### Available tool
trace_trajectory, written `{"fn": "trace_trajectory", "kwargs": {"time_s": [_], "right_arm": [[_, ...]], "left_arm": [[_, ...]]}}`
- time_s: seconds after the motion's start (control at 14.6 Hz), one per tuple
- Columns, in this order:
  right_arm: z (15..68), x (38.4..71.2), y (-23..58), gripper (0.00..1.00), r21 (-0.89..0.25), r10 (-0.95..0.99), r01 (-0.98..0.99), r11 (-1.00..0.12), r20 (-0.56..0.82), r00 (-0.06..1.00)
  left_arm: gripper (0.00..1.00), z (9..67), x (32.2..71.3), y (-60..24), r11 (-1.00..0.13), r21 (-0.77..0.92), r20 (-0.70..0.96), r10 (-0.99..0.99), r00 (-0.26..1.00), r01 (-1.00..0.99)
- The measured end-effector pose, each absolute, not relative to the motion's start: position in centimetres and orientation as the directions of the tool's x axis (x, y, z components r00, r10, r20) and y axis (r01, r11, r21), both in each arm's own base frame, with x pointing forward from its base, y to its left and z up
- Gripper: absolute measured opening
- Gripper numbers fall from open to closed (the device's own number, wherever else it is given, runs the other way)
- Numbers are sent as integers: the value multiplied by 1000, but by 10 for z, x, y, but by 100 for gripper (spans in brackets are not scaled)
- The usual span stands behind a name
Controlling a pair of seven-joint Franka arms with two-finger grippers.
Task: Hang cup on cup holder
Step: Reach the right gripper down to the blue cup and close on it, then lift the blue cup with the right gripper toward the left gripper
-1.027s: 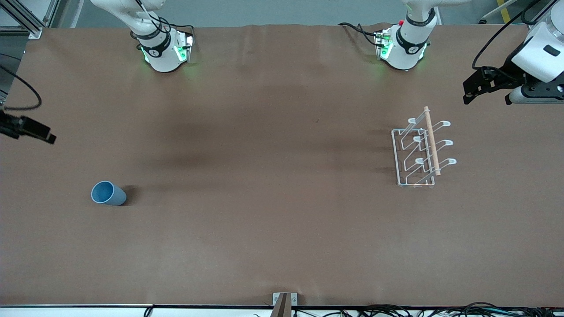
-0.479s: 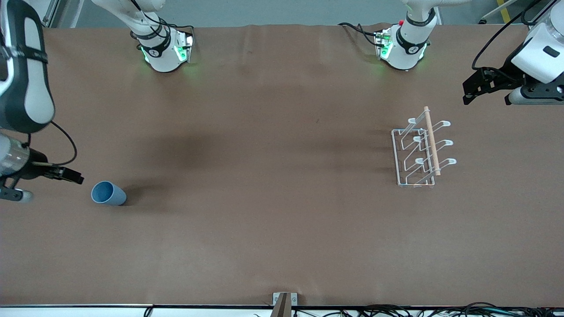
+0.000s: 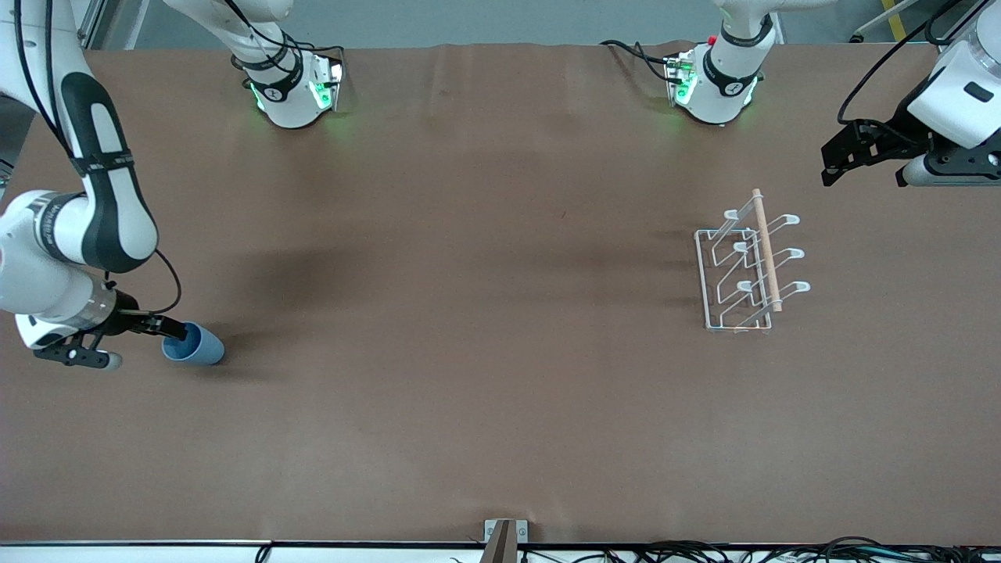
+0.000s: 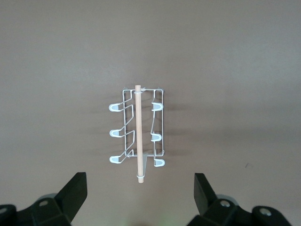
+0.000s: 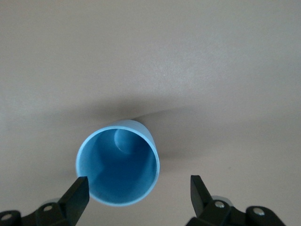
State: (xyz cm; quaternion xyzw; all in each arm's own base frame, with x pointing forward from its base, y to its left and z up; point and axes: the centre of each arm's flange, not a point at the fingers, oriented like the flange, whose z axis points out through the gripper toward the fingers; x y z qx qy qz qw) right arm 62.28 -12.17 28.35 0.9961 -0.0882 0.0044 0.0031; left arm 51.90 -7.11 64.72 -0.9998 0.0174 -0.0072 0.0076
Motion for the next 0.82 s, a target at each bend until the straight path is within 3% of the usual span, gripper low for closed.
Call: {"fn": "trace_trajectory", "kwargs": {"time_s": [0.48, 0.62, 0.82], "right_arm": [[256, 622, -129, 88, 8, -186, -186, -982, -2, 982], [249, 622, -130, 73, 8, -188, -188, -982, 1, 982], [250, 624, -132, 39, 7, -191, -191, -982, 11, 982]], "left_arm": [[100, 646, 520, -71, -999, -15, 11, -35, 999, -35], [100, 645, 520, -71, -999, -15, 10, -35, 999, -35], [100, 645, 520, -71, -999, -15, 9, -35, 999, -35]]}}
